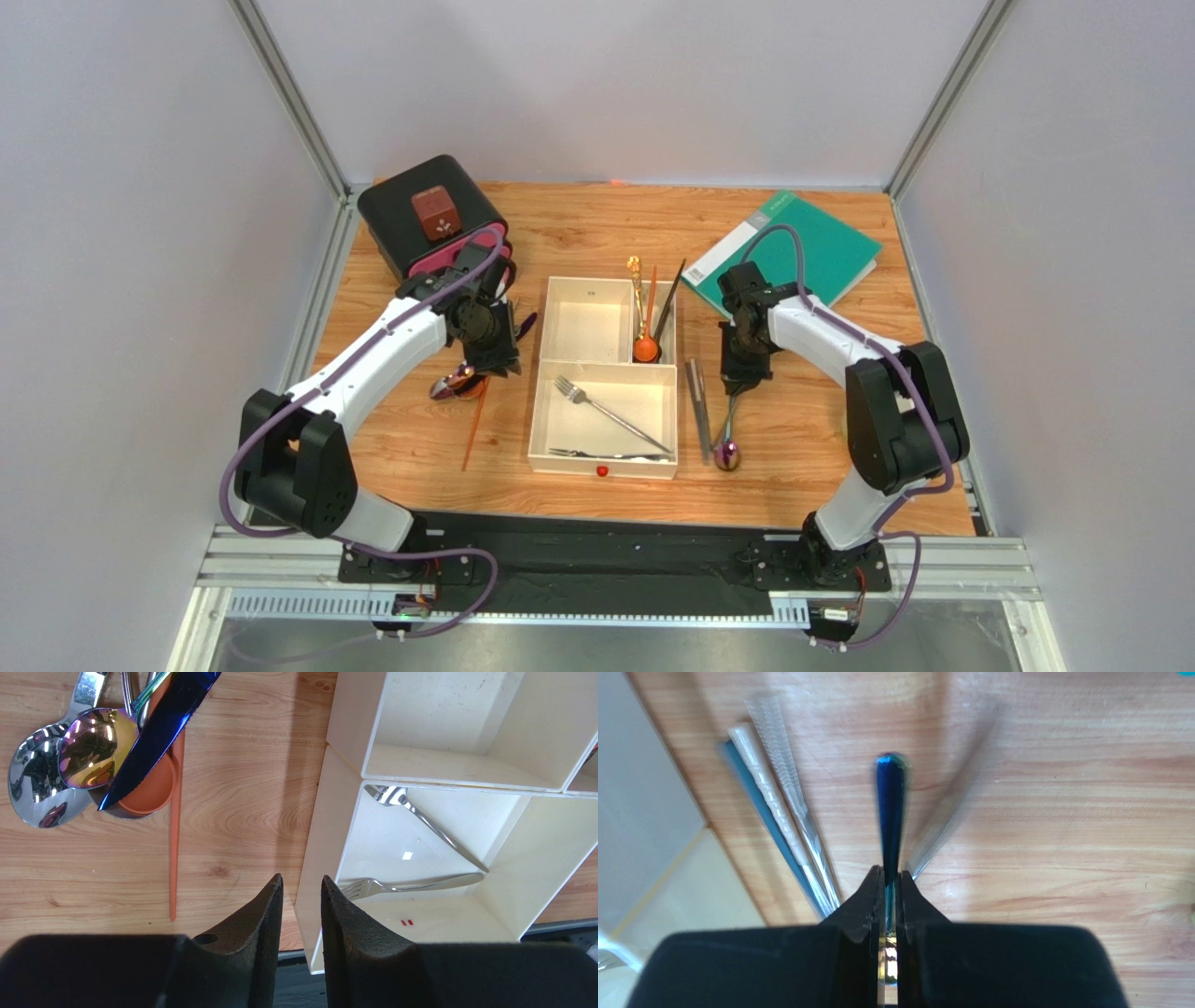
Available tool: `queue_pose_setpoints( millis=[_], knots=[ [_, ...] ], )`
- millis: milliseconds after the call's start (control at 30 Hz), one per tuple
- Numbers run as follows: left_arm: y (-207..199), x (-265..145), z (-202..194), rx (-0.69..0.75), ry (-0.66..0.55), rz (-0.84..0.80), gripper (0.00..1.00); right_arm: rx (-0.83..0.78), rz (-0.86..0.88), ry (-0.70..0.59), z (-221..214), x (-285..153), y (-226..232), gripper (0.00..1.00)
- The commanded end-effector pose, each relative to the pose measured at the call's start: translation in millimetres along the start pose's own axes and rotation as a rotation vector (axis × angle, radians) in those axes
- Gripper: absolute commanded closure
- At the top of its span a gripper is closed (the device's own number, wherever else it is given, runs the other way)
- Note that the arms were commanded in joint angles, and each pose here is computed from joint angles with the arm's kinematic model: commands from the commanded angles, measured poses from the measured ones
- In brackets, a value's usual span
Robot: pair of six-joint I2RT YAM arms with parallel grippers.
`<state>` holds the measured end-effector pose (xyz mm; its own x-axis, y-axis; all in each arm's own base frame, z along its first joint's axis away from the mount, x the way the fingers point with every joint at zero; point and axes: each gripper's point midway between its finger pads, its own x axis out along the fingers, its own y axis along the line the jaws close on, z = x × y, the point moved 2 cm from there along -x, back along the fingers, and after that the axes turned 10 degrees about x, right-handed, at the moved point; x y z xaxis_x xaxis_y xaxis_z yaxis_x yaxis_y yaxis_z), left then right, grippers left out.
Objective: Sort the eating utensils into containers
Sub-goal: Pick up the spoon from the center of the board.
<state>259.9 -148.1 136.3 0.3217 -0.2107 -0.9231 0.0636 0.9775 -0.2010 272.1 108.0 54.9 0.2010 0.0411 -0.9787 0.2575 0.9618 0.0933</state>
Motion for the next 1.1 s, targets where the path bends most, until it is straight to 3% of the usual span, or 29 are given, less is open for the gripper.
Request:
queue_pose_setpoints(
  millis=[0,367,700,1067],
  knots=[
    [-4.4,-5.6,13.0,0.019,-0.029,-0.015,0.68,-0.009,0.064,-0.075,21.0,-31.1,18.8,1.00],
    [-4.5,-5.3,15.7,0.026,-0.028,-0.010,0.68,-0.022,0.058,-0.062,36.0,-24.2,28.9,1.00],
    [-3.8,-3.7,19.3,0.038,-0.023,0.002,0.68,-0.027,0.157,-0.080,44.3,-76.7,48.3,1.00],
    [-4.9,1.5,22.7,0.055,-0.009,0.002,0.68,-0.063,0.286,-0.283,102.3,-171.9,88.2,1.00]
  ],
)
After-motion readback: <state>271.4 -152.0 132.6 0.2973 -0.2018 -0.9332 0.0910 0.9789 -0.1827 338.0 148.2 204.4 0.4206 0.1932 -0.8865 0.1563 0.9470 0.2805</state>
